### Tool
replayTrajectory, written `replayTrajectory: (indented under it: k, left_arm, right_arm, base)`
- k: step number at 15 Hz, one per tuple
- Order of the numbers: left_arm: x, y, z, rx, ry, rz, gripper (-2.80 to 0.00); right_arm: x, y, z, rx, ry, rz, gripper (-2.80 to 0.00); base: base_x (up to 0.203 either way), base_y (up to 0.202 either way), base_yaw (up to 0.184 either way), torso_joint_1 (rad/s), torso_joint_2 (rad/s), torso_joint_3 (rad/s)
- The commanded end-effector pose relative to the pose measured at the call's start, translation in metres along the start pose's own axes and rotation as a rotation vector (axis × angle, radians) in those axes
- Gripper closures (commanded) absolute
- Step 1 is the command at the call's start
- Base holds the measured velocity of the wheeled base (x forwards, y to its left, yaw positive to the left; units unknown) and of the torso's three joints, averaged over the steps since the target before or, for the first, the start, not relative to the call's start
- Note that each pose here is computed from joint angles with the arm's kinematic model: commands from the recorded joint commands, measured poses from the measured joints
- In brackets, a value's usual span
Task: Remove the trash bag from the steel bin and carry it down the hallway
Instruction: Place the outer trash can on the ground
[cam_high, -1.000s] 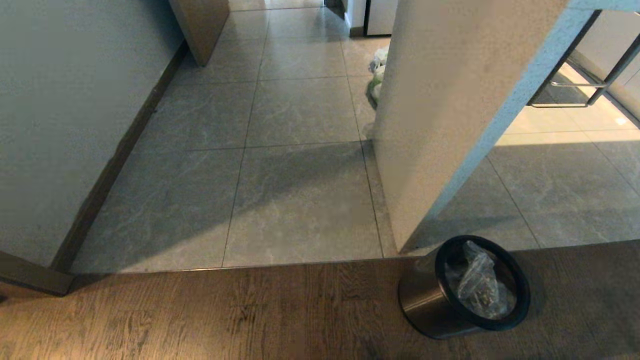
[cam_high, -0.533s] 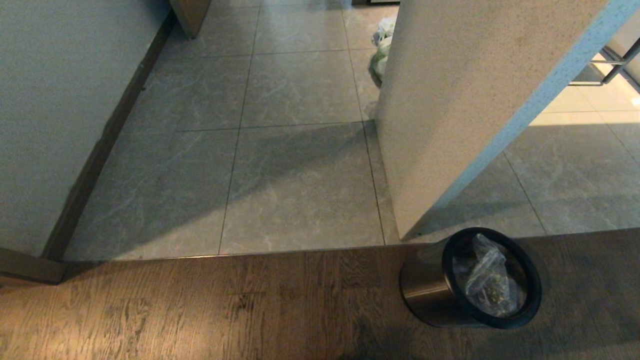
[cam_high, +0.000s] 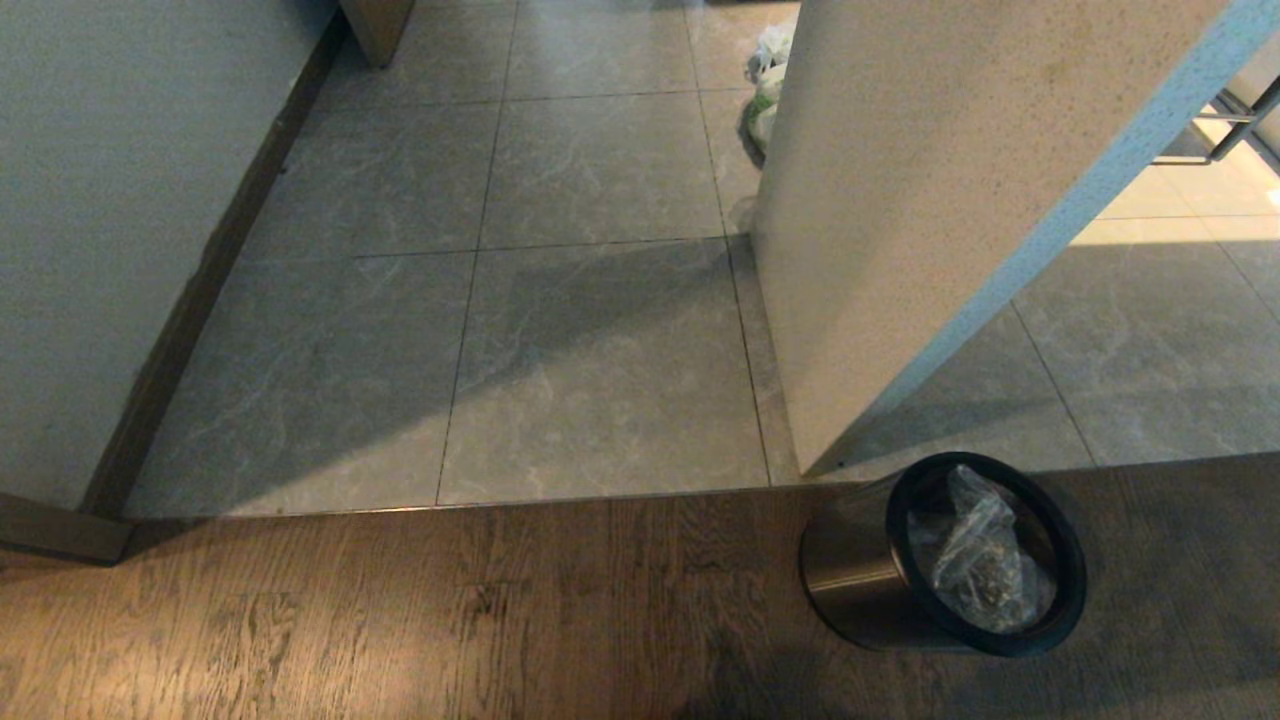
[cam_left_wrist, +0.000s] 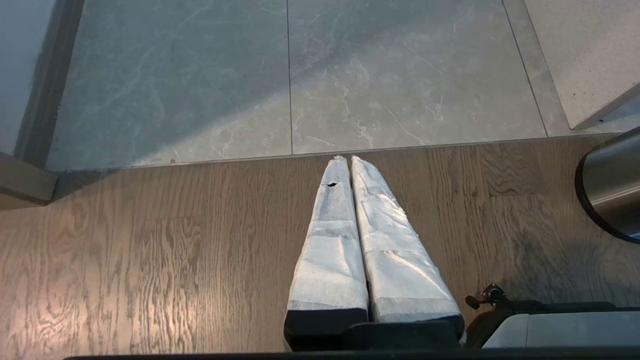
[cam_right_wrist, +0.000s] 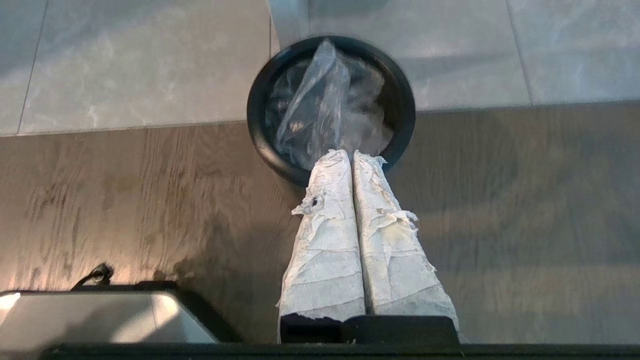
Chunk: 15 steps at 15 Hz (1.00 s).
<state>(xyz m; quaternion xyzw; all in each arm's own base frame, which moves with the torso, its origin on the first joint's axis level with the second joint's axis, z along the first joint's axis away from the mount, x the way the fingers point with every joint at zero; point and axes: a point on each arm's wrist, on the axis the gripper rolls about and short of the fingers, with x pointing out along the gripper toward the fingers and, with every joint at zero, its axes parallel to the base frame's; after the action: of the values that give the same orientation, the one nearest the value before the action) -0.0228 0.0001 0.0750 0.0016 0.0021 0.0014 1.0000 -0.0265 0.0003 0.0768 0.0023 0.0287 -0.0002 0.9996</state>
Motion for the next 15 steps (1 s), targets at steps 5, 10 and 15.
replayTrajectory:
  k: [5, 10, 15]
  left_arm:
    - [0.0, 0.0, 0.0, 0.0, 0.0, 0.0, 0.0]
    - [0.0, 0.0, 0.0, 0.0, 0.0, 0.0, 0.0]
    - [0.0, 0.0, 0.0, 0.0, 0.0, 0.0, 0.0]
  right_arm:
    - [-0.016, 0.002, 0.067, 0.107, 0.137, 0.058, 0.0]
    - [0.027, 0.007, 0.088, 0.211, 0.499, 0.265, 0.0]
    - [0.115, 0.011, 0.089, 0.338, 0.753, 0.258, 0.0]
  base:
    - [0.0, 0.0, 0.0, 0.0, 0.0, 0.0]
    - [0.0, 0.0, 0.0, 0.0, 0.0, 0.0]
    - [0.0, 0.0, 0.0, 0.0, 0.0, 0.0]
